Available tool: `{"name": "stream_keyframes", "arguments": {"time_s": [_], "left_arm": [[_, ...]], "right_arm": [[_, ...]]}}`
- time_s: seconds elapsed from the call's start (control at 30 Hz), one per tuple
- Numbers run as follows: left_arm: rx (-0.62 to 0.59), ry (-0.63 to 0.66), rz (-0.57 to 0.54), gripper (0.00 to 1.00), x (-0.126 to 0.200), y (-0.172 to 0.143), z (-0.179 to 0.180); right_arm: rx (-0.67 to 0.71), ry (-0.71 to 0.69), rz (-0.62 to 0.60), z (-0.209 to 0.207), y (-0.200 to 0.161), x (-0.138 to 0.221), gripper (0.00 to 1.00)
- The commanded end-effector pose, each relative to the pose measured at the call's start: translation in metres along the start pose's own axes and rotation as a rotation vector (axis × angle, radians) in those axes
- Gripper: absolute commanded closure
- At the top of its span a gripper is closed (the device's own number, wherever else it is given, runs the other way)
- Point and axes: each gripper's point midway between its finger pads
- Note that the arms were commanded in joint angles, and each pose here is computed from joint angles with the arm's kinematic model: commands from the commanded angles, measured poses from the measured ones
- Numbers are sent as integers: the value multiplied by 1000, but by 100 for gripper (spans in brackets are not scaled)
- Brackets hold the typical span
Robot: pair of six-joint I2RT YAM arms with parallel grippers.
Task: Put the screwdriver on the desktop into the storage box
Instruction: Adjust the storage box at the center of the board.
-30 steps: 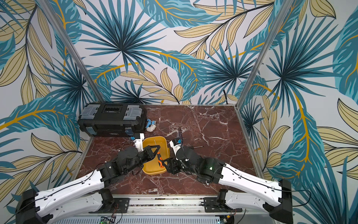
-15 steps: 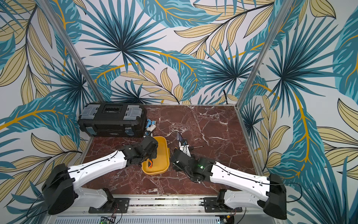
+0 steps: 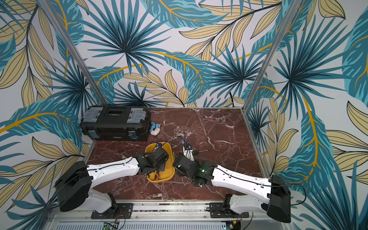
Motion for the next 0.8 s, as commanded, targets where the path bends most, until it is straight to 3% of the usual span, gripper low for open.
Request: {"name": "stream_keyframes", "arguments": {"time_s": [0.0, 0.27, 0.5, 0.77], "left_arm": [[41, -4, 16, 100, 3, -13, 12], [87, 23, -62, 100, 15, 5, 33], [125, 64, -60, 100, -7, 33, 36], [131, 132, -34, 100, -22, 33, 43]], "right_arm": [[-33, 1, 1, -5, -6, -1, 31], [-25, 20, 26, 0, -12, -4, 33], [-23, 28, 16, 1, -7, -1, 33], [-36, 22, 20, -6, -11, -1, 33]]}}
Point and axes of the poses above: each gripper's point midway between its finger pads, its own x axis back along the fingers, its own z axis along the line the jaws close on, y = z × x, and after that the axes turned 11 degrees about x, right-handed
